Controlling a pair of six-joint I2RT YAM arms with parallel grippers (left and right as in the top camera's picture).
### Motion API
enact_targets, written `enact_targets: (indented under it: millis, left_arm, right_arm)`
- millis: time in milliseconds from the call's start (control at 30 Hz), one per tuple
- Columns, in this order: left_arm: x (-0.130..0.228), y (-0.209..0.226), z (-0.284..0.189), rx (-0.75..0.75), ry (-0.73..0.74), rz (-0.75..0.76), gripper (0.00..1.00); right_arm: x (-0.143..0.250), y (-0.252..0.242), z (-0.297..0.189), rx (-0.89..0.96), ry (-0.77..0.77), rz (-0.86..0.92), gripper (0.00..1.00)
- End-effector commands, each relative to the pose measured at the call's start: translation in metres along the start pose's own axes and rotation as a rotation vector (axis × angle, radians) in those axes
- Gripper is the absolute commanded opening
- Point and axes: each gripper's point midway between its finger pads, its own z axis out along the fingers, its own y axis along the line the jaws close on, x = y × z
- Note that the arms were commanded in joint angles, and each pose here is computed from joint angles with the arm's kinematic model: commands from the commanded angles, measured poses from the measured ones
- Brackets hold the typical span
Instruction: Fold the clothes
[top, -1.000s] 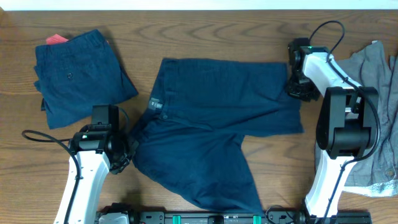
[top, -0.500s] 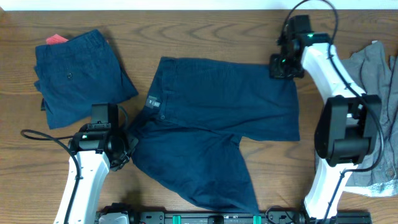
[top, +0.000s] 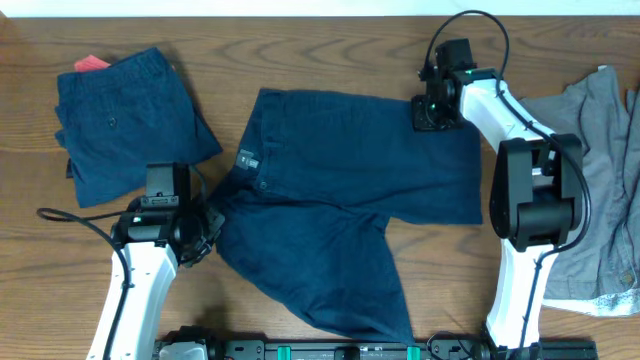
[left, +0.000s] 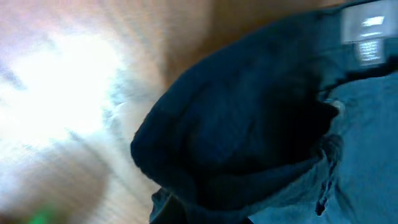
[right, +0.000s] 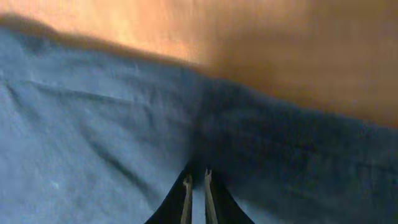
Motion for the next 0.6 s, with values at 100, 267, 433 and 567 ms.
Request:
enact_targets:
  millis: [100, 267, 433, 567]
  left_arm:
    - [-0.004, -0.034, 0.008, 0.097, -0.029, 0.073, 0.09]
    - [-0.005, -0.057, 0.022, 0.138, -0.039, 0.122, 0.17]
    - [-0.004, -0.060, 0.035, 0.125, -0.028, 0.136, 0.17]
    - [-0.004, -0.060, 0.037, 0.120, -0.029, 0.193, 0.17]
  right_arm:
    - [-0.027, -0.024, 0.034, 0.015, -0.118, 0.085, 0.15]
    - [-0.078, -0.028, -0.005, 0.006, -0.228, 0.099, 0.17]
    - [-0.092, -0.015, -0.075, 0.019, -0.172, 0.040, 0.20]
    - [-0.052, 0.002, -0.124, 0.016, -0.005, 0.062, 0.20]
